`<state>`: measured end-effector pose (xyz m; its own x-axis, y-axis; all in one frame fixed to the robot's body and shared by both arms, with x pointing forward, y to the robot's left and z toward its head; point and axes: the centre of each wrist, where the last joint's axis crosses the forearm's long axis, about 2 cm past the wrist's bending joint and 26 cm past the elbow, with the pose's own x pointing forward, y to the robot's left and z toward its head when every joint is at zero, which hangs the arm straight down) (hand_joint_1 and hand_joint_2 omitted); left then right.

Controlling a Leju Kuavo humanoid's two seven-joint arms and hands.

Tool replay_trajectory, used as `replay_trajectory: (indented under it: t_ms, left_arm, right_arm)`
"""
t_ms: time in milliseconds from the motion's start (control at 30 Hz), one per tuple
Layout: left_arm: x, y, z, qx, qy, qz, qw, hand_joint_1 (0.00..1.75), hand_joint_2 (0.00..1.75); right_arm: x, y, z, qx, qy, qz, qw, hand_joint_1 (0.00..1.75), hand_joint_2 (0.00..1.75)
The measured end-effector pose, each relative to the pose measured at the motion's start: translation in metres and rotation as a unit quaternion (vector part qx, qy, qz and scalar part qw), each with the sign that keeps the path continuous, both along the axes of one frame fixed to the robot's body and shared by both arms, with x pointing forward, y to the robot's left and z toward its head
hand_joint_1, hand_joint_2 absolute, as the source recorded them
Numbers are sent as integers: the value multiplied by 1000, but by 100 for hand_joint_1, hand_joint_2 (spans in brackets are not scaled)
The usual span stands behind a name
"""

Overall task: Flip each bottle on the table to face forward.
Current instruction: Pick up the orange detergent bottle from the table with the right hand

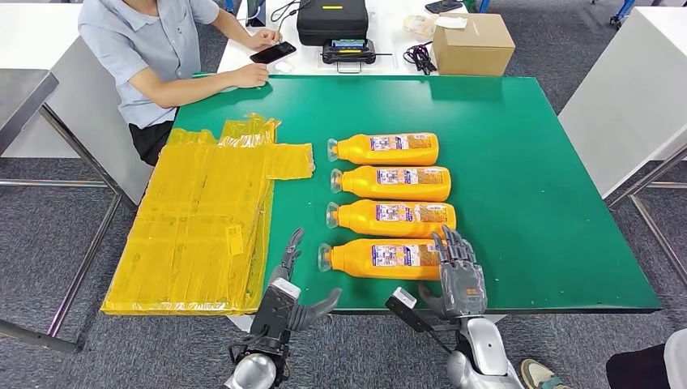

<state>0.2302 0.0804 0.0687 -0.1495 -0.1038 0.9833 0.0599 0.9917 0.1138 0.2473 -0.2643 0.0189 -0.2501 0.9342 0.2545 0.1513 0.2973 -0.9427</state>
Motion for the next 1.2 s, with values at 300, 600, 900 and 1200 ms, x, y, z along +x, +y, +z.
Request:
replay_trajectory:
  t_ms: [300,600,900,1200]
  left_arm:
    - [1,-1,0,7,0,-6,1000,0,175]
    - [1,-1,0,14,-4,-7,1000,0,175]
    - [2,-1,1,16,-5,-7,1000,0,175]
    - [1,-1,1,27,1,-9,1000,0,175]
  right_arm:
    - [1,16,9,-30,-2,46,998,0,175]
    - [7,19,14,-33,17,62,997,0,175]
    - [8,18,14,-37,22,67,997,0,175]
    - [14,18,18,-50,66,49,995,0,175]
